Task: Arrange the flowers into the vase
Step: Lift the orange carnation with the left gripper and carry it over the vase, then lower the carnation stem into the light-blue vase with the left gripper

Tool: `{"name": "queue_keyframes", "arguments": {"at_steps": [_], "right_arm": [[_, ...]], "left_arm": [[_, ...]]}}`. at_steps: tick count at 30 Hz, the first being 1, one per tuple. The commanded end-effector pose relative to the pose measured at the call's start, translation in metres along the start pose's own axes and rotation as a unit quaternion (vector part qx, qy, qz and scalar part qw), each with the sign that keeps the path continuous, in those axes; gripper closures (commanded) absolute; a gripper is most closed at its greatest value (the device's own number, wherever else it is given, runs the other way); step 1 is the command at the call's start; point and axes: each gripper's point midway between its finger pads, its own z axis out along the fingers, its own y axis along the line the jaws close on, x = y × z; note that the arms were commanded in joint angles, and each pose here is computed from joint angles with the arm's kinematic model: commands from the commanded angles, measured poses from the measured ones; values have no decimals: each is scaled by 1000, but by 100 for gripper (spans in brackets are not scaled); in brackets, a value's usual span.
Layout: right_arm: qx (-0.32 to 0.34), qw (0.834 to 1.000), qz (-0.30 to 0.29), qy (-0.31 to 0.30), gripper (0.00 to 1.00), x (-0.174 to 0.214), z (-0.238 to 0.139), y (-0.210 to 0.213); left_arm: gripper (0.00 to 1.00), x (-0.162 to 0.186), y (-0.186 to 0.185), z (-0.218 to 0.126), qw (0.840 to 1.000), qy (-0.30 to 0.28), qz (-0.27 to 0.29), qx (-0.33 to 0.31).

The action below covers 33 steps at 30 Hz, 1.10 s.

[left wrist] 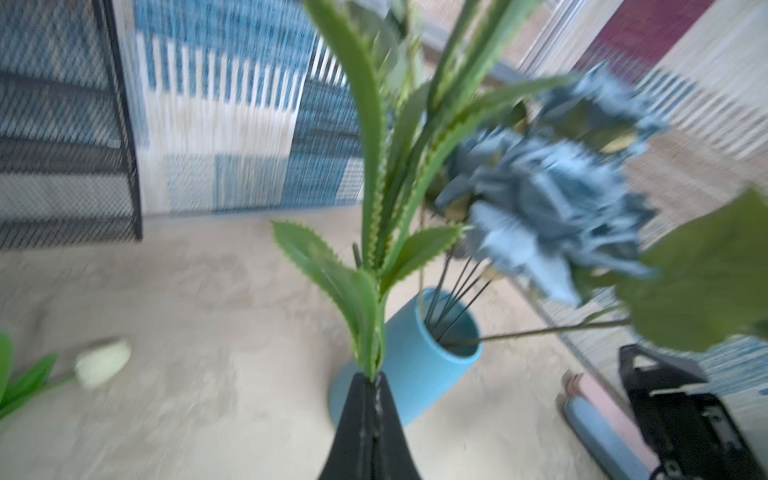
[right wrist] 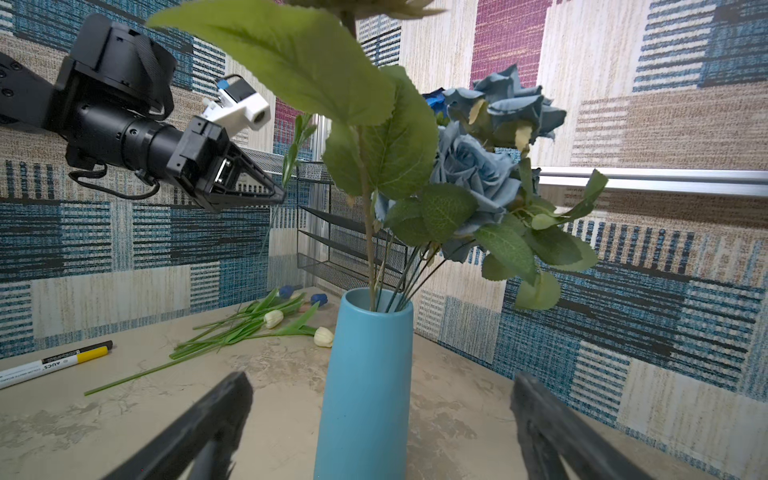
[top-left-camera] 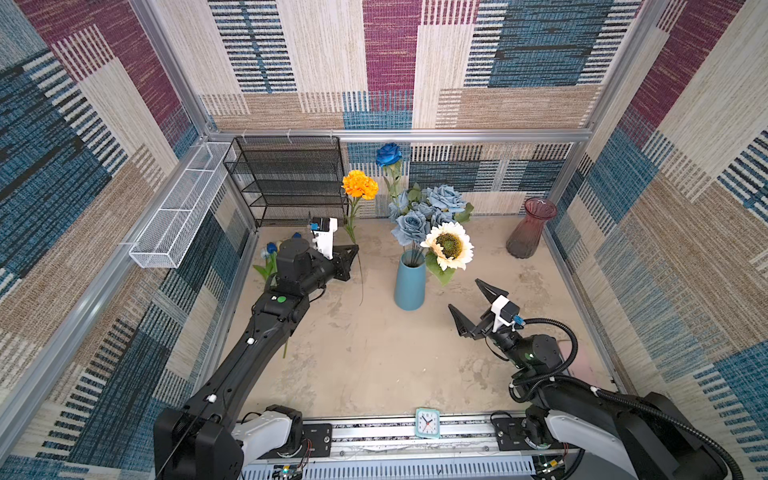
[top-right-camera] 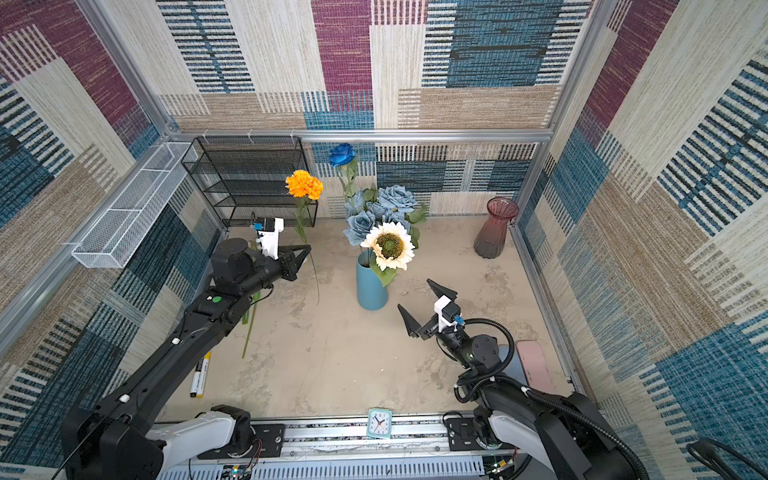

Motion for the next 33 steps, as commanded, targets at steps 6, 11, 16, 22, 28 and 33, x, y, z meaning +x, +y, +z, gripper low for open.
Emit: {"name": "queue_keyframes", "arguments": {"at_steps": [6, 11, 16, 22, 28, 33], "right_arm": [[-1, 1000, 2, -15, 0, -7, 1, 0], [-4, 1000, 2, -10, 0, -4, 2, 1], [-7, 1000, 2, -10, 0, -4, 2, 2], [-11, 1000, 3, -11, 0, -4, 3, 3], [-14, 1000, 2, -13, 0, -6, 3, 4], [-11, 1000, 0, -14, 0, -7, 2, 3]], "left_arm": [[100, -85, -79, -14, 962, -191, 12, 194], [100, -95, -98, -3, 954, -199, 22, 222], [100, -100, -104, 3, 953, -203, 41, 221], [100, -75, -88, 22, 960, -187, 38, 207], [100, -57, -74, 40, 964, -177, 28, 198], [100, -51, -72, 44, 964, -173, 24, 202]]}}
